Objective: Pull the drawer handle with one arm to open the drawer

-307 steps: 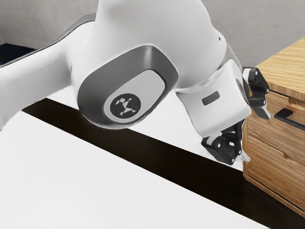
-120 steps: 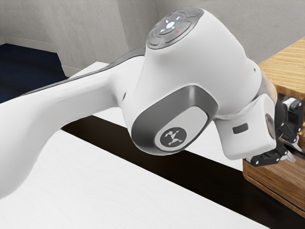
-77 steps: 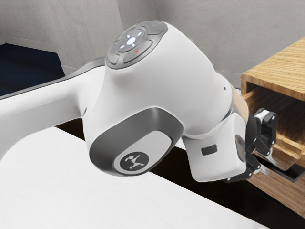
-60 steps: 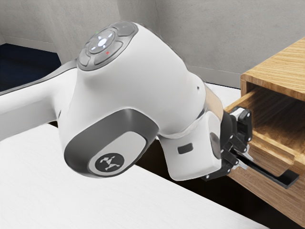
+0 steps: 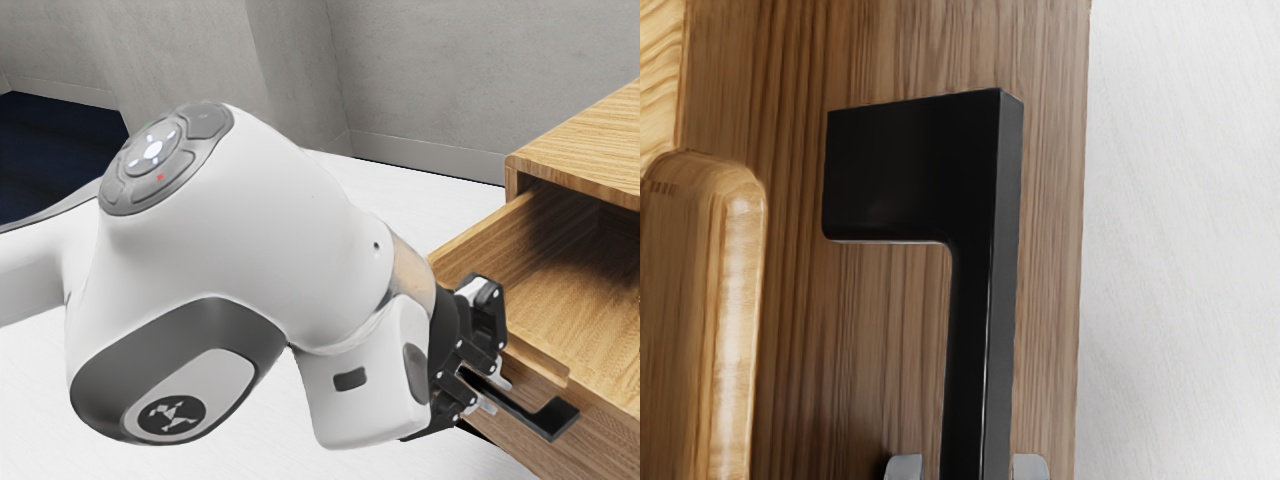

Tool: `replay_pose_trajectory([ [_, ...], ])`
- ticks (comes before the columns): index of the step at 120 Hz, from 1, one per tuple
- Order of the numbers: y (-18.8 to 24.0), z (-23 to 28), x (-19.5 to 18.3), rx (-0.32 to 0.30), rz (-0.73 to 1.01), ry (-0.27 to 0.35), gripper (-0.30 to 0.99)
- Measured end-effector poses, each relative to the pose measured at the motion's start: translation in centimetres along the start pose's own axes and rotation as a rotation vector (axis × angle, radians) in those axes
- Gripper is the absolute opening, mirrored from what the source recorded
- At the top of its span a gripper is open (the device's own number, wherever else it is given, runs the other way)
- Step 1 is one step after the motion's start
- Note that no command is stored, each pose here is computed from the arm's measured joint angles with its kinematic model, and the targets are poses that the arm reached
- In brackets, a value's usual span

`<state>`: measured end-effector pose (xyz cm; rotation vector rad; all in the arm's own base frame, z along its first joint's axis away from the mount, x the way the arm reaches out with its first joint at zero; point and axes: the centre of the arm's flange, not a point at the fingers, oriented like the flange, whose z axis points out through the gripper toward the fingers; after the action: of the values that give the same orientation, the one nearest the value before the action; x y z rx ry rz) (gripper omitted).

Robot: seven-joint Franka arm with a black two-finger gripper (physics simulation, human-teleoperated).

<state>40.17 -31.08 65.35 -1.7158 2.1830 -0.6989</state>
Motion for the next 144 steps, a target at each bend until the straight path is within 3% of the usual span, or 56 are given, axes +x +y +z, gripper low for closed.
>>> replay_pose_trajectory([
  [92,4.5,-2.0,1.7,0.016,-0.022,-0.033,-0.06],
  [135,4.7,-2.4,1.7,0.000,-0.037,-0.039,-0.02],
  [144,4.8,-2.4,1.7,-0.006,-0.039,-0.042,0.06],
])
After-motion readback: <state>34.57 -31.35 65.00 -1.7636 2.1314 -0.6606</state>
